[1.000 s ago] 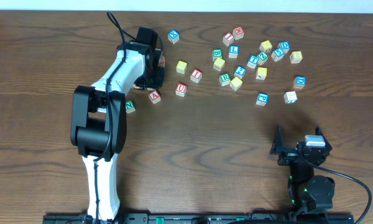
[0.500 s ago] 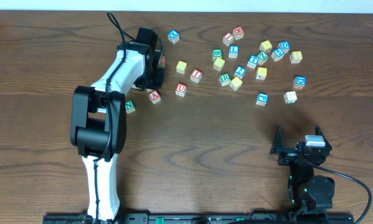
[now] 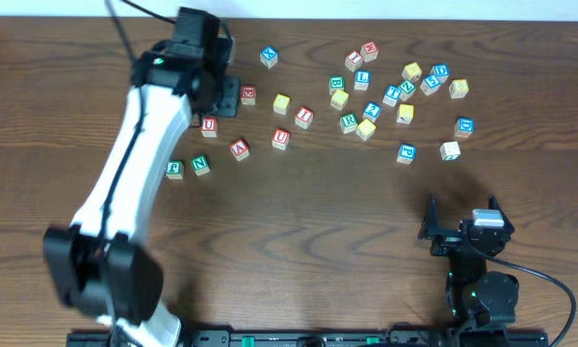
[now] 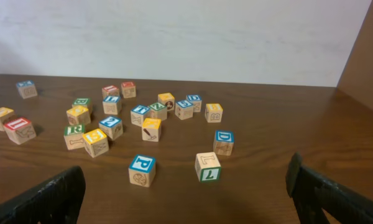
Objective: Spell out CORL
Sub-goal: 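Carry the yellow C block toward the open table area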
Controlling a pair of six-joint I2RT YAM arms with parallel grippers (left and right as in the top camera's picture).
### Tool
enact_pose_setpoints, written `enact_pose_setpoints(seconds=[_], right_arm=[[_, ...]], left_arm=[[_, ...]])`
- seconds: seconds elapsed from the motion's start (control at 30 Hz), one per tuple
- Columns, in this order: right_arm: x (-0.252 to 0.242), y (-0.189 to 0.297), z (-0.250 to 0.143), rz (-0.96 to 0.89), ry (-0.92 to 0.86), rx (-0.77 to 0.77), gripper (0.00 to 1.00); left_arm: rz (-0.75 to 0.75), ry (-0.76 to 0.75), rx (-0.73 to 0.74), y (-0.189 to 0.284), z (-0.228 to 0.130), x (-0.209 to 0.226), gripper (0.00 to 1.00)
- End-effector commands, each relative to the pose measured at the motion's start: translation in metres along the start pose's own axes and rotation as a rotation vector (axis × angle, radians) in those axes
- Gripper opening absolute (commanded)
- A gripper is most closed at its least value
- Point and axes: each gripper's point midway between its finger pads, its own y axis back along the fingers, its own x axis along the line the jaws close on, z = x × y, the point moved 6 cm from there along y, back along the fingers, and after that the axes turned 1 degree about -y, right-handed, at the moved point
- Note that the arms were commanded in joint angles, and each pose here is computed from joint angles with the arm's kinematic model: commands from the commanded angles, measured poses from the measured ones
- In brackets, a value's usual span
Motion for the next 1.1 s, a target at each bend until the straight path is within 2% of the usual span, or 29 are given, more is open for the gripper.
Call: enact_pose_setpoints(seconds=[0.0,0.17,0.33,0.47,0.73,0.83,1.07], right_arm=[[0.000,0.000,-0.001,0.003,0.009,0.003,0.99],[0.000,0.000,-0.001,0.003,0.009,0.003,0.99],[0.000,0.000,-0.001,0.003,0.009,0.003,0.99],[0.000,0.000,-0.001,0.003,0.009,0.003,0.99],[0.000,0.000,-0.001,0.003,0.009,0.003,0.99],[0.000,0.000,-0.001,0.003,0.009,0.003,0.99],[0.000,0.000,-0.001,0.003,0.009,0.003,0.99]], left_arm=[[-0.017,0.047,-0.009,0.040,-0.013,-0.005,0.12],[-0.061,-0.015,0.028,0.073,-0.040,-0.029,0.08],[-0.097,-0.089,0.045,0.068,-0.071,-0.054,0.08],[-0.123,-0.054,0.039,0.041,-0.105,-0.066,0.08],[-0.123,0.166,0.052,-0.032,-0.164,-0.078,0.07],[-0.022,0.203,0.043,-0.046,-0.167,-0.072,0.07],[0.017,0.195,0.070,-0.081,-0.166,-0.076,0.08]])
